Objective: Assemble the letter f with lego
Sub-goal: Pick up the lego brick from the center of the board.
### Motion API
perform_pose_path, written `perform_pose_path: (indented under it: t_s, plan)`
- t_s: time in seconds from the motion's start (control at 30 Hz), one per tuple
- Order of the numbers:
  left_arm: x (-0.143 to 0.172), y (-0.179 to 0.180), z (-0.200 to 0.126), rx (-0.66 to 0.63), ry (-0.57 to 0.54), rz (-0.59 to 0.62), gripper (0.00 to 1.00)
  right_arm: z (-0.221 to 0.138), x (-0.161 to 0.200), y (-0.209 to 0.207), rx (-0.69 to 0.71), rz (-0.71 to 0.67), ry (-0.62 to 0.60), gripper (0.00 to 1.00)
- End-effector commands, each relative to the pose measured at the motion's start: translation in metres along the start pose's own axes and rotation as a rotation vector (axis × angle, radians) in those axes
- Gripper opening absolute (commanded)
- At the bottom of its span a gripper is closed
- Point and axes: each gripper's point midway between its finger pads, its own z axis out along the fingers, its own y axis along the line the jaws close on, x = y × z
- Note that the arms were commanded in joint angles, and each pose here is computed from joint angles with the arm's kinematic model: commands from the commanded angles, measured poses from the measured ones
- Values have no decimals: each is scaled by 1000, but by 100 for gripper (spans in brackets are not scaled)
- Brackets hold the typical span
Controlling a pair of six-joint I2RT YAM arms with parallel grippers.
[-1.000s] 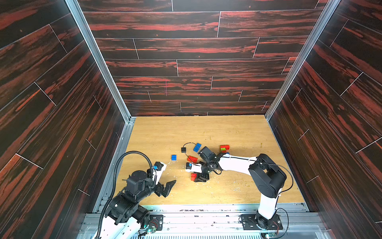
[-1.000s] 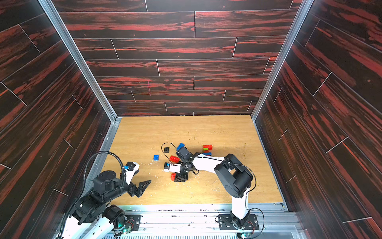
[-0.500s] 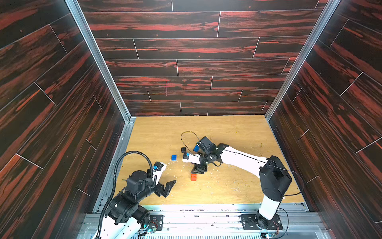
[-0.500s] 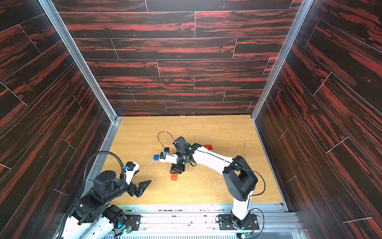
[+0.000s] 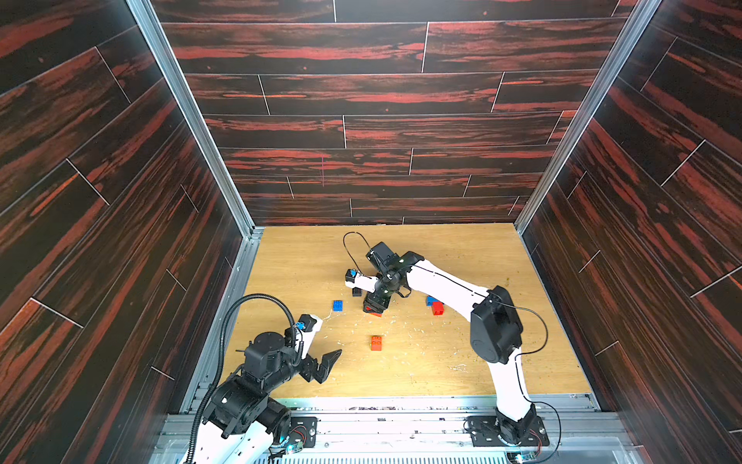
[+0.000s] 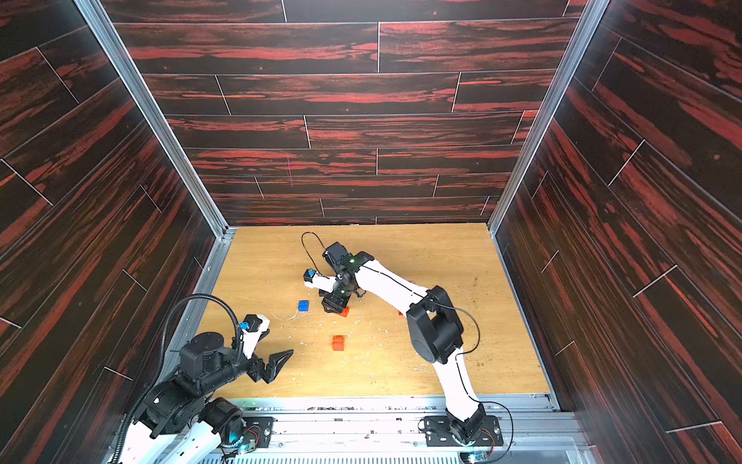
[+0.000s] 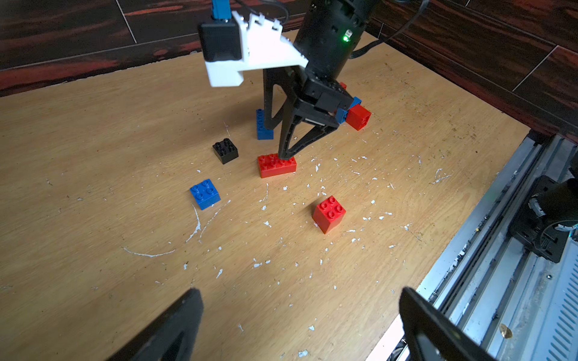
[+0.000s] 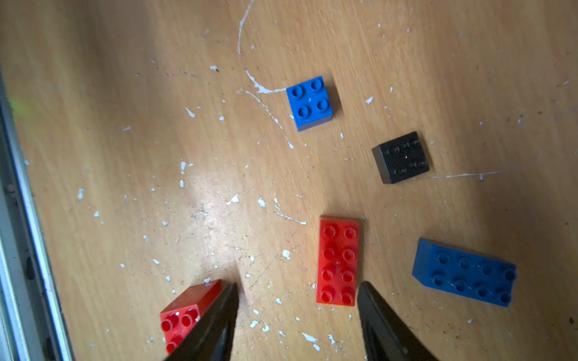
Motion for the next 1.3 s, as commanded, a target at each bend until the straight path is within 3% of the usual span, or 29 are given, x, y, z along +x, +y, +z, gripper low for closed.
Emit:
perform_pose_path:
  t_s: [0.0,0.8,1.1,1.27]
  plan:
    - [1,0,0,-4,-4,2,100,7,15,1,-17,43,81,64]
    - [1,0,1,1,1,1,100,53,37,-35,45,126,179,63]
    - [1,0,1,0,-1,2,100,62,40,-38,30,136,186,57]
    - [2,0,1,2,1,1,100,64,40,-37,23,137,190,49]
